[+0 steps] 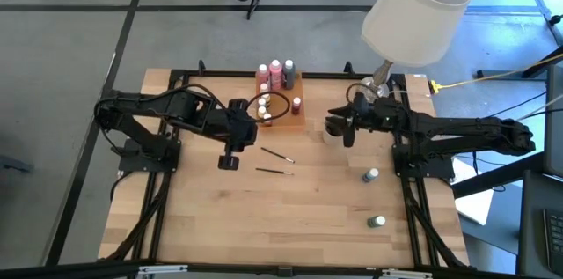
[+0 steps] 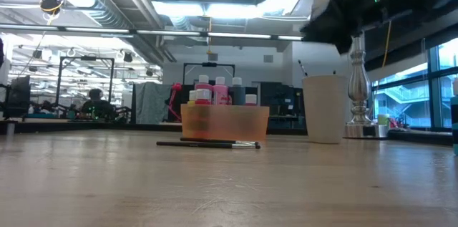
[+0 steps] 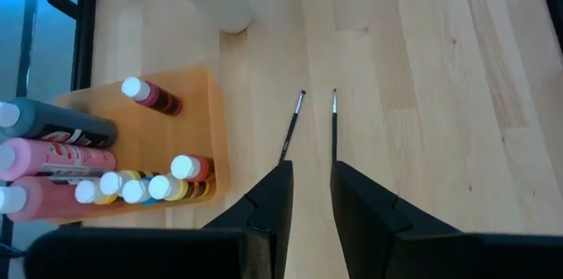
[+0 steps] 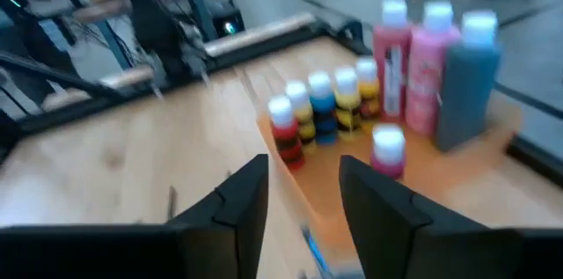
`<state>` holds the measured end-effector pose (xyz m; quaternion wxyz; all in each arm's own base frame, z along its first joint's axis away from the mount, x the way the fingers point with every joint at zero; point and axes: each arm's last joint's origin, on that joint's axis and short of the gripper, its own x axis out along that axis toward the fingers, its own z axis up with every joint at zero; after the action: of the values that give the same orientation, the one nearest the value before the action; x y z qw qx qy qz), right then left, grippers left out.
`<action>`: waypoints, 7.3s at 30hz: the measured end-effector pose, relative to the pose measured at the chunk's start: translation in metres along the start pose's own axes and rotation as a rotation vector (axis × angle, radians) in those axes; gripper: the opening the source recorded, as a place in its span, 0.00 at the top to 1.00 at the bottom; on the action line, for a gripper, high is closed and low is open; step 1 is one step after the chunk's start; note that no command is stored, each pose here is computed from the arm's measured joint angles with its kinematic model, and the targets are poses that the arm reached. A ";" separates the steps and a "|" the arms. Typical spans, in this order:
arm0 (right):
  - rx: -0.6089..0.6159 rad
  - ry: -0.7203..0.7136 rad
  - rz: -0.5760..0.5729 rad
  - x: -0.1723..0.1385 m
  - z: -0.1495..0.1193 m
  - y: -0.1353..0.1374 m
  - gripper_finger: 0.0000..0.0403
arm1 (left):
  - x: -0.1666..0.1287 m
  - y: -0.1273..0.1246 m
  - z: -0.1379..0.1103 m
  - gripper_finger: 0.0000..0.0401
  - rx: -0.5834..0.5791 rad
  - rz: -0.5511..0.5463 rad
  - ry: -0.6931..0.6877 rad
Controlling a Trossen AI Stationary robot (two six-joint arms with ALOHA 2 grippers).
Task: Pick & Place Paint Supplies
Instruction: Put the green paint bottle into the orange bin
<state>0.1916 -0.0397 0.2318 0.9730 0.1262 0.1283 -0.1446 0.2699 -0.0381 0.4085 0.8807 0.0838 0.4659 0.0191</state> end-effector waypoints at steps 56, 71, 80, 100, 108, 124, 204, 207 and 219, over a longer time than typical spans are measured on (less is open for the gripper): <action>0.876 1.153 0.392 -0.113 0.008 0.147 0.64 | 0.020 -0.106 -0.019 0.61 -0.123 -0.075 -0.087; 1.035 1.237 0.475 -0.153 -0.022 0.212 0.64 | 0.033 -0.118 -0.034 0.61 -0.009 -0.074 -0.051; 0.907 1.160 0.374 -0.146 -0.073 0.244 0.64 | 0.033 -0.109 -0.033 0.61 -0.013 -0.070 -0.044; 0.978 1.349 0.146 -0.143 -0.104 0.252 0.37 | 0.036 -0.102 -0.030 0.61 -0.040 -0.093 -0.036; 0.873 1.297 0.114 -0.141 -0.109 0.245 0.26 | 0.037 -0.102 -0.030 0.60 -0.059 -0.093 -0.035; 0.818 1.181 0.113 -0.143 -0.112 0.241 0.26 | 0.037 -0.100 -0.029 0.60 -0.080 -0.033 -0.053; 0.440 0.990 -0.350 -0.100 -0.147 0.204 0.40 | 0.037 -0.098 -0.027 0.60 -0.112 0.013 -0.077; 0.440 0.989 -0.350 -0.100 -0.147 0.204 0.45 | 0.037 -0.098 -0.027 0.60 -0.112 0.013 -0.077; 0.446 0.990 -0.342 -0.100 -0.147 0.205 0.66 | 0.037 -0.098 -0.027 0.60 -0.112 0.013 -0.077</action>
<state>0.1322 0.2162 0.1655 0.7094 0.3588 0.5541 -0.2471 0.2639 -0.1271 0.3467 0.9010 0.0382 0.4294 0.0477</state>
